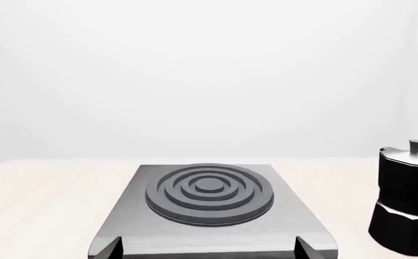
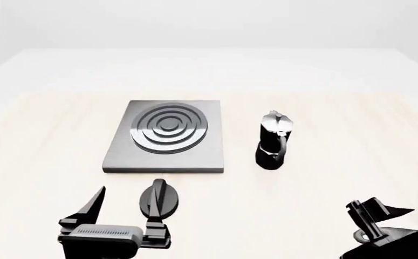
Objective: Put the frying pan on the stove.
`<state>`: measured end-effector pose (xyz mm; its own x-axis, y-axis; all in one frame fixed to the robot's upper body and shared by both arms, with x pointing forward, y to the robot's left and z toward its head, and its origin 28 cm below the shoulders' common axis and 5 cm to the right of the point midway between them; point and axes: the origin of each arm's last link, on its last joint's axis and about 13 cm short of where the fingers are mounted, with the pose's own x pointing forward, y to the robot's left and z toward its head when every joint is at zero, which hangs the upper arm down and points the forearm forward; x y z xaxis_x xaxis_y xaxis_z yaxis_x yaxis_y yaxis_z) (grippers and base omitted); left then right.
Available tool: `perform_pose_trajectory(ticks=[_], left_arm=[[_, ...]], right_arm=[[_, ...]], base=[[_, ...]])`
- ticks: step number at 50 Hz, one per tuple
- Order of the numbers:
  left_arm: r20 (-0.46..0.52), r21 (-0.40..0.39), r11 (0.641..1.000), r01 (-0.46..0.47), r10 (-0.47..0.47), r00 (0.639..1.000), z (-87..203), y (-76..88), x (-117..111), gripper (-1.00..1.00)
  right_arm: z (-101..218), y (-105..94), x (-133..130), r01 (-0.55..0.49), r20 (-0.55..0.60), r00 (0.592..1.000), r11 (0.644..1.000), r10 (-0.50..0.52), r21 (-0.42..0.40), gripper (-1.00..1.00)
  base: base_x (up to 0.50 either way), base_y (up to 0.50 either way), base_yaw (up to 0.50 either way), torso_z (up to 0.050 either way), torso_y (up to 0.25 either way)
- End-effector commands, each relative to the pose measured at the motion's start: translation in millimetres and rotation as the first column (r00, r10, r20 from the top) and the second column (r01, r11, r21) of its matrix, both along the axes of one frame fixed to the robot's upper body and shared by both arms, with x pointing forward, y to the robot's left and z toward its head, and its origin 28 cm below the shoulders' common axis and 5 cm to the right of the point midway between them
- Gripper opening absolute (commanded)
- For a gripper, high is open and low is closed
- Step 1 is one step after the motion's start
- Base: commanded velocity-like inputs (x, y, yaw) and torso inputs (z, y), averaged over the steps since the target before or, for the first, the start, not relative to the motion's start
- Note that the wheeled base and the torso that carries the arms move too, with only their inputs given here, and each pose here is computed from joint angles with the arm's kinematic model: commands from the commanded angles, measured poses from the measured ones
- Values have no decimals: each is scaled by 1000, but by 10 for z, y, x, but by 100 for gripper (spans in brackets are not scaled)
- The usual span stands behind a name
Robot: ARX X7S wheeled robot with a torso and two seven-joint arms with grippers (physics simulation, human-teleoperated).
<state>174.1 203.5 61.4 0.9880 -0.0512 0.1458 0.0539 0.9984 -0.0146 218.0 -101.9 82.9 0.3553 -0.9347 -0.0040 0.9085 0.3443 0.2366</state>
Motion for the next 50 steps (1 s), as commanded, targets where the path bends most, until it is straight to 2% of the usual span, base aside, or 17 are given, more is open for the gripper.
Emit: perform_pose_trajectory(ticks=[1, 22, 44, 50], left_arm=[[-2, -10, 1000, -3, 3, 1000, -7, 6, 17, 100], [-2, -11, 1000, -6, 6, 1000, -6, 8, 21, 100], [2, -15, 1000, -10, 10, 1000, 4, 21, 22, 100], [2, -15, 1000, -10, 10, 1000, 2, 22, 24, 100]], right_arm=[[49, -47, 454, 69, -11, 998, 991, -68, 118, 100], [100, -122, 602, 117, -26, 993, 984, -114, 137, 100], [-29, -209, 758, 194, -88, 979, 970, -183, 147, 100], [-49, -232, 776, 214, -96, 974, 969, -203, 126, 100]], base=[[0, 0, 0, 0, 0], [0, 0, 0, 0, 0], [0, 0, 0, 0, 0], [0, 0, 0, 0, 0]])
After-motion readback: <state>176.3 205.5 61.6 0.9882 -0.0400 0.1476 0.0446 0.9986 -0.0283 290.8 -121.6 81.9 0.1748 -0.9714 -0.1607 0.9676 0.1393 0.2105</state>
